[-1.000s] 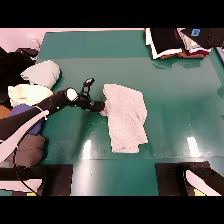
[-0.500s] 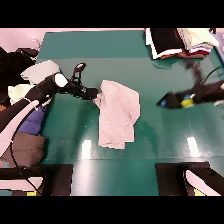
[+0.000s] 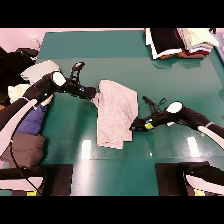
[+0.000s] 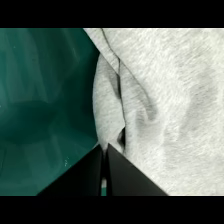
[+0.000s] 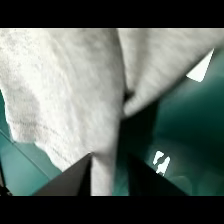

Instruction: Fold the shirts.

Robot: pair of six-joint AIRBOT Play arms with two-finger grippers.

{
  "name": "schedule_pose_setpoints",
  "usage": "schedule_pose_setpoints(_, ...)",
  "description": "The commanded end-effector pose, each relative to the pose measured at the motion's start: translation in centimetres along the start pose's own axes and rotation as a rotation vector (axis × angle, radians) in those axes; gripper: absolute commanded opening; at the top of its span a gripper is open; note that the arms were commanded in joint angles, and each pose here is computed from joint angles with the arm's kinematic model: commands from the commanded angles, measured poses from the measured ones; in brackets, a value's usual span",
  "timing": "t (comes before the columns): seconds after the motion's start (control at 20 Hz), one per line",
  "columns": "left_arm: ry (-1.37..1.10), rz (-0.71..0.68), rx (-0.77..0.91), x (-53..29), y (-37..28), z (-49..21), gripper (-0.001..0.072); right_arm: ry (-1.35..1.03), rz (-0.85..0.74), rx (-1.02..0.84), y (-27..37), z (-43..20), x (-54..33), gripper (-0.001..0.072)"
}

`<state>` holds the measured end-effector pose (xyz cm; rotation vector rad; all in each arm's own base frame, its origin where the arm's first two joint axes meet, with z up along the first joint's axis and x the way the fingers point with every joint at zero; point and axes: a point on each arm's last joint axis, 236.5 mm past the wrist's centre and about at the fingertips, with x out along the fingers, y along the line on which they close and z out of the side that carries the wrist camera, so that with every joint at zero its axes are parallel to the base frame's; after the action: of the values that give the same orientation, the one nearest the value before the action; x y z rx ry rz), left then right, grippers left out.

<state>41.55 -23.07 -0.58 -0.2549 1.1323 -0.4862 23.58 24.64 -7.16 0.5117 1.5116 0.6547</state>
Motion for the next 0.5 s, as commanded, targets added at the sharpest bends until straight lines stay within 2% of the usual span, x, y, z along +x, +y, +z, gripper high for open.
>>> schedule_pose_setpoints(0.0, 0.002, 0.002, 0.003, -0.1, 0.1, 0.0, 0.0024, -0.004, -0.034, -0.09, 1.0, 2.0, 1.7, 0.0115)
schedule_pose_setpoints(0.05, 0.007, 0.01, 0.012, -0.2, 0.2, -0.1, 0.0024, -0.011, -0.051, -0.124, 1.1, 2.7, 1.2, 0.001)
schedule_pose_setpoints(0.25, -0.056, 0.102, 0.137, -3.4, 0.8, 2.5, 0.0023, -0.133, -0.112, -0.24, 2.2, 6.1, -5.9, 0.0012)
schedule_pose_setpoints(0.45, -0.333, 0.198, 0.313, -14.4, -2.0, 9.3, 0.0023, -0.374, -0.212, -0.332, 4.3, 9.1, -19.0, 0.0012)
